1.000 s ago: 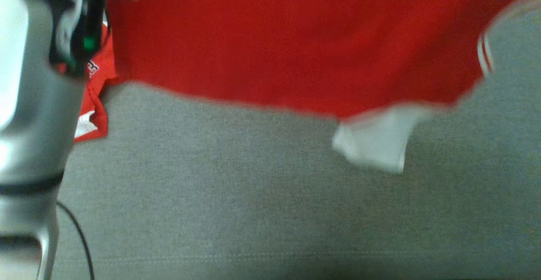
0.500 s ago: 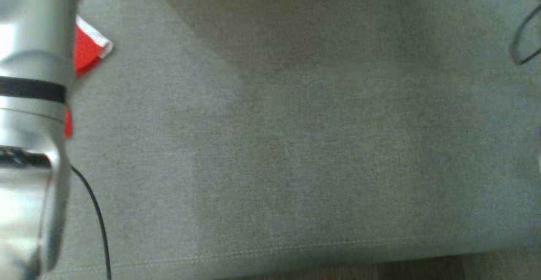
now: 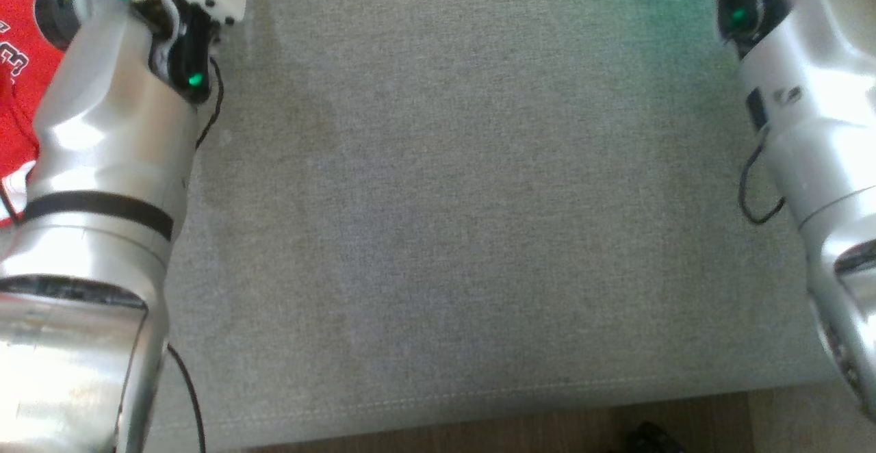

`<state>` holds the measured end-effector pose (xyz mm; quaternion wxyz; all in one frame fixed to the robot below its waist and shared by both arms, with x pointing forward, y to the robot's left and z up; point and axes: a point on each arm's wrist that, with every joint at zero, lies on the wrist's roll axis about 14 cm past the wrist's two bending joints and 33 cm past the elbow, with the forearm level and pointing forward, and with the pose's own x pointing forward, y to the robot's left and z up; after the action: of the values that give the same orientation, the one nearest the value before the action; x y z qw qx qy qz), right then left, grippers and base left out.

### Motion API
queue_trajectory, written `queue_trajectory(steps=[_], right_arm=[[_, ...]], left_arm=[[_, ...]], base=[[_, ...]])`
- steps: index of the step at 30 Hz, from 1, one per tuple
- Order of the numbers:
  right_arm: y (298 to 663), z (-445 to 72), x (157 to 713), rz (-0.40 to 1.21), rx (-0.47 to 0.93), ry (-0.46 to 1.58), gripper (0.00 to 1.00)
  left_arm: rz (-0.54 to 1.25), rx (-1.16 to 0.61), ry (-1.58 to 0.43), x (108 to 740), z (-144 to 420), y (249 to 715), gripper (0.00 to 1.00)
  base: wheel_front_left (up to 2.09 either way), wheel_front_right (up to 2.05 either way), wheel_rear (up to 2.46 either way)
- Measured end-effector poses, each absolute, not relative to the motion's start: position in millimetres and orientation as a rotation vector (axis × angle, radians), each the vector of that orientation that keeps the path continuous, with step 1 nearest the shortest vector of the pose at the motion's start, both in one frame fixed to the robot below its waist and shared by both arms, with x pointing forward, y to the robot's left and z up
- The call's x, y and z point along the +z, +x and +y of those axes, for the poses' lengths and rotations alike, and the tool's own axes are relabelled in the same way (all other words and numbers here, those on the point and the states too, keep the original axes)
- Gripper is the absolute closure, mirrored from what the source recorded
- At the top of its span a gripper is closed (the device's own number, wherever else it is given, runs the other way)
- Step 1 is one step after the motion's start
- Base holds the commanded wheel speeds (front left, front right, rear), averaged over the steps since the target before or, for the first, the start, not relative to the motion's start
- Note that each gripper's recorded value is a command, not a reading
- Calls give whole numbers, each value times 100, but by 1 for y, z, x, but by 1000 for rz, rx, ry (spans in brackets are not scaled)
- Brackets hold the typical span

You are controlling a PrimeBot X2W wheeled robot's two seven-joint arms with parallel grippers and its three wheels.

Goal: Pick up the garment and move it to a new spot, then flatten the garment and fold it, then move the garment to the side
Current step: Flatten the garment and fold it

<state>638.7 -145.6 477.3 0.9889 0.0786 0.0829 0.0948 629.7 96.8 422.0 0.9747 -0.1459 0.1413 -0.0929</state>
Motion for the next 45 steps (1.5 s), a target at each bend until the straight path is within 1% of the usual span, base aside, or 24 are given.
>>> queue_trajectory(steps=[4, 6, 11, 14, 19, 20, 24, 28, 29, 34, 41, 45], right_arm=[[625, -143, 461, 178, 180, 212, 100], [612, -142, 450, 202, 178, 228, 100], [558, -139, 413, 282, 176, 285, 100], [523, -143, 403, 297, 176, 306, 100], [469, -157, 398, 292, 149, 346, 100], [469, -157, 398, 292, 149, 346, 100], [427, -164, 399, 303, 133, 369, 100], [388, -174, 402, 362, 116, 363, 100], [369, -174, 405, 403, 117, 358, 100], [323, -161, 414, 509, 126, 375, 100], [286, -166, 436, 581, 106, 333, 100], [279, -168, 441, 604, 96, 336, 100]], left_arm=[[316, -177, -304, 408, 99, 619, 100], [327, -169, -325, 403, 100, 608, 100], [364, -161, -343, 388, 105, 567, 100], [396, -149, -348, 376, 111, 535, 100], [390, -155, -361, 377, 115, 494, 100], [390, -155, -361, 377, 115, 494, 100], [386, -152, -352, 378, 125, 465, 100], [403, -155, -337, 376, 135, 432, 100], [413, -154, -331, 378, 137, 419, 100], [437, -129, -322, 389, 149, 390, 100], [544, -121, -314, 403, 151, 339, 100], [572, -126, -326, 416, 150, 325, 100]], base=[[0, 0, 0], [0, 0, 0], [0, 0, 0], [0, 0, 0], [0, 0, 0], [0, 0, 0], [0, 0, 0], [0, 0, 0], [0, 0, 0], [0, 0, 0], [0, 0, 0], [0, 0, 0]])
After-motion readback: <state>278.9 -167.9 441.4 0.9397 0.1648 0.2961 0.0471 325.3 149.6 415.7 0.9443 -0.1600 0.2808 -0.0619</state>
